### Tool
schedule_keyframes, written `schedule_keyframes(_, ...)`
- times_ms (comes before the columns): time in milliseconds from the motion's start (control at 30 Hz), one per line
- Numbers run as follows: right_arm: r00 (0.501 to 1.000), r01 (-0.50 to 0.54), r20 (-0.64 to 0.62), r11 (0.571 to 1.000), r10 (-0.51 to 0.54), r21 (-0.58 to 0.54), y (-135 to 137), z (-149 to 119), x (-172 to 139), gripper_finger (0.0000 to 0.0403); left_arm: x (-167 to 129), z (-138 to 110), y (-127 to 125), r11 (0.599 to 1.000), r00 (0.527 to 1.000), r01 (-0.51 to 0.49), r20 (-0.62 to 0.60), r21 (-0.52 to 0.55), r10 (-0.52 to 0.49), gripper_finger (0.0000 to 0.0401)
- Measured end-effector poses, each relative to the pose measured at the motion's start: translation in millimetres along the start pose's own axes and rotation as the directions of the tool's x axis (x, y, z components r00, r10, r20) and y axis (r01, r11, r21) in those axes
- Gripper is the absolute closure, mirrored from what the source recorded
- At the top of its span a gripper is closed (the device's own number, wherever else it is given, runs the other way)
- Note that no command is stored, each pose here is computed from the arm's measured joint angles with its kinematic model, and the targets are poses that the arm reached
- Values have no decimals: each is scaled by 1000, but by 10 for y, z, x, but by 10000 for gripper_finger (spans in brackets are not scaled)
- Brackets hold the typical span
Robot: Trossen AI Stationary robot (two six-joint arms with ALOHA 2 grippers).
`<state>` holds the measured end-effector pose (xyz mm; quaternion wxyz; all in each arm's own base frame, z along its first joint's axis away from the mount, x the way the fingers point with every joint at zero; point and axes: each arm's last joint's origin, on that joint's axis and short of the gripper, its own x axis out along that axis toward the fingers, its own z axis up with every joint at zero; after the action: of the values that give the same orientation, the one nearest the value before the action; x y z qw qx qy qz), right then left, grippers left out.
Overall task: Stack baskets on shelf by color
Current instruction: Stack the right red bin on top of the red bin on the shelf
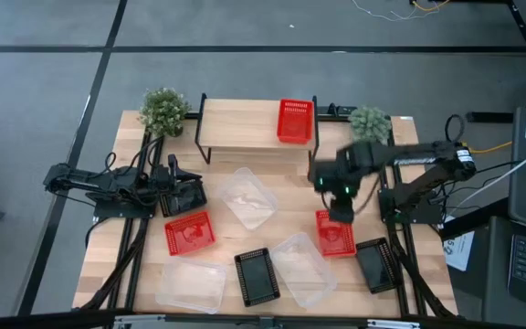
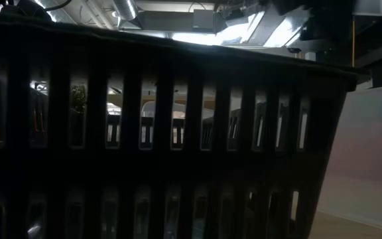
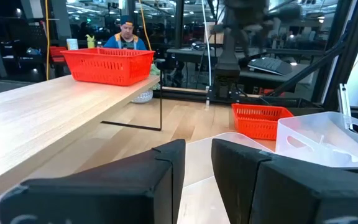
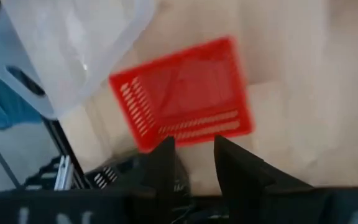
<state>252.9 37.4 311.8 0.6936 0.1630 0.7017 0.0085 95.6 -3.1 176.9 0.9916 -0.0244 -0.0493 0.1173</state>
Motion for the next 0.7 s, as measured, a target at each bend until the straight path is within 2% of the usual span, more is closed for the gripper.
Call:
schedule_keyframes(133,999,10,-40,999,-11,-40,257,-118,364,292,0,0,0,1000,1000,0,0,0,0,329)
schedule_keyframes(367,997,-64,37,995,67,-78,628,-284,939,292,0,0,0,1000,1000,0,0,0,0,329)
schedule_keyframes(467,995,-56,78,994,63,-89,696,-366,1125,292,0,0,0,1000,1000,0,0,0,0,329)
schedule_keyframes(700,998,23,65,999,-21,-33,651,-564,1421,292,0,0,0,1000,1000,0,0,0,0,329)
